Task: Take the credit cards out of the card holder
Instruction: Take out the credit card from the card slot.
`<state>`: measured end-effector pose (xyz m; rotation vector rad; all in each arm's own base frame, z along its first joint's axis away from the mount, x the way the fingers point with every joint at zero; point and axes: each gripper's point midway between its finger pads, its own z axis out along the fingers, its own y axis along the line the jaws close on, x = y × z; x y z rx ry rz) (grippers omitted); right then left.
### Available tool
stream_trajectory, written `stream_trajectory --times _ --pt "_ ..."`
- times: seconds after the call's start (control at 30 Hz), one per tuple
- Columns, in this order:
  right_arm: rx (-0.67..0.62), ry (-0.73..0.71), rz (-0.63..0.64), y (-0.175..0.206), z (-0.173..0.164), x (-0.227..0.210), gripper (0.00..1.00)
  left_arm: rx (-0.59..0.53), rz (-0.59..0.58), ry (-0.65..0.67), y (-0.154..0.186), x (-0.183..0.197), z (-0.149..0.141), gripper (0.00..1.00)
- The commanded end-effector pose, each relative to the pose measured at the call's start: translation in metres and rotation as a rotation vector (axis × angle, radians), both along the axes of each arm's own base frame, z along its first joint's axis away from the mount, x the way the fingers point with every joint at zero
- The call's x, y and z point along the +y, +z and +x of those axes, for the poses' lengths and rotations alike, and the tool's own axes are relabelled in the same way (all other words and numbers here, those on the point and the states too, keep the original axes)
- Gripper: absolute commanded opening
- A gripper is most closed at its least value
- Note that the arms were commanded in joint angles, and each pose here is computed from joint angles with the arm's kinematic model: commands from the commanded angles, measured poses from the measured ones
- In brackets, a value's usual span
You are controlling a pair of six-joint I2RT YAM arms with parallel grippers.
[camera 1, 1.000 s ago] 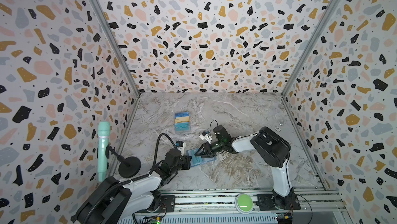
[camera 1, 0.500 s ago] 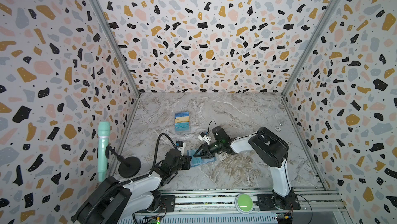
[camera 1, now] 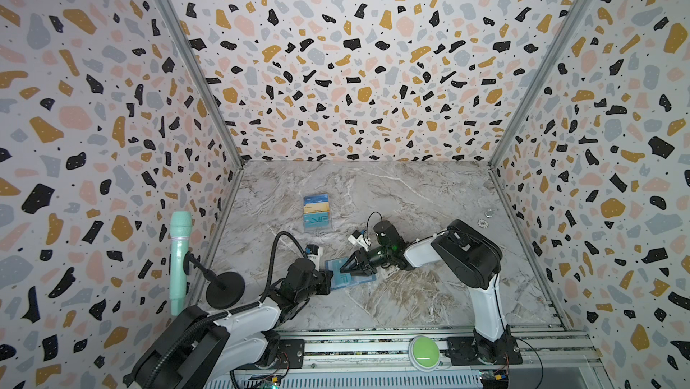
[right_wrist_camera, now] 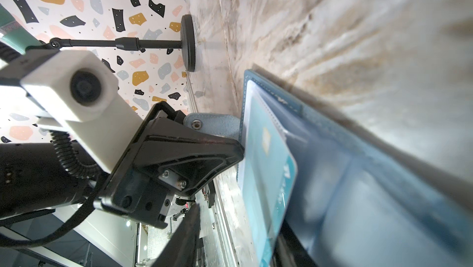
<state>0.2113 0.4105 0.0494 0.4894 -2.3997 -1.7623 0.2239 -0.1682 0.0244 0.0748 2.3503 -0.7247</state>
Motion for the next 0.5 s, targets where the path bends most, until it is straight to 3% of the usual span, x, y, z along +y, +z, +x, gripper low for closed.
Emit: stream_trajectory --times 0.0,0.3,0.47 --pt "-0.030 0.013 0.036 0.015 0.002 0.001 0.42 0.041 0.033 0.017 -0.011 0.007 -0.006 0.01" --pt "-0.021 0.009 0.032 0.010 0.001 0.000 0.42 -0.056 -0.038 -0.010 0.024 -0.007 0.009 0.01" --pt "-0.019 0.007 0.032 0.009 0.000 0.000 0.42 -0.064 -0.054 -0.039 0.024 -0.014 0.011 0.00"
